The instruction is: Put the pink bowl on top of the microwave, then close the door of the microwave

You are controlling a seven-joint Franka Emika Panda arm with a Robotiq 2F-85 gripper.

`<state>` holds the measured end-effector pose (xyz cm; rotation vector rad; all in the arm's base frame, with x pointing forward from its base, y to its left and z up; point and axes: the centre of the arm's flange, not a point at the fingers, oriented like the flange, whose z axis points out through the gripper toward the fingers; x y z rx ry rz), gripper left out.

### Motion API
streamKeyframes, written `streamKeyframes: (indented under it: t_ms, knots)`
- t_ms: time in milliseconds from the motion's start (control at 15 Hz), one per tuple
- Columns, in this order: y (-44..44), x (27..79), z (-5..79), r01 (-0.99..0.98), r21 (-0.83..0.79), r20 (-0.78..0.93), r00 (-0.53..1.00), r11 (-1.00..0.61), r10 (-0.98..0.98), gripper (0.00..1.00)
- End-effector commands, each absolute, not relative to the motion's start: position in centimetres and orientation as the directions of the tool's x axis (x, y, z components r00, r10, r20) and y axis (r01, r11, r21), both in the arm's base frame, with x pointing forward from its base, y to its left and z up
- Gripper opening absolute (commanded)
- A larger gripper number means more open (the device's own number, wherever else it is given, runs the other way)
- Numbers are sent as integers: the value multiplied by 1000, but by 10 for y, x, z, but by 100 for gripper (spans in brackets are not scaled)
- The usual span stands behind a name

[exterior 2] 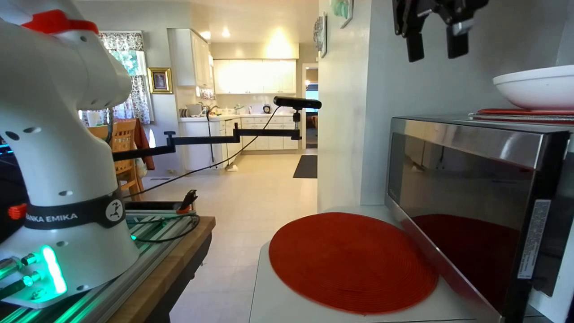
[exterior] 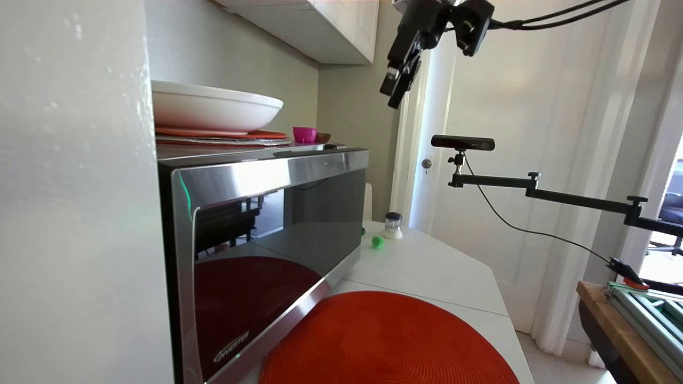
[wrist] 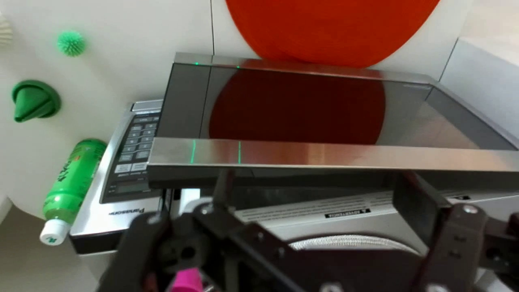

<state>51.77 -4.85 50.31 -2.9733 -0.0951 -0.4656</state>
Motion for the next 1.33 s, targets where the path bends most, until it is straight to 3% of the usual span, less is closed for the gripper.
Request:
streamKeyframes:
  t_ms: [0,467,1267]
  knots:
    - [-51,504,506,137,-160,196,975,-978,104,100]
    - [-37,469,446,193,-199,-28,979,-961,203,100]
    - [-61,506,330,165,-25,155,975,-986,159,100]
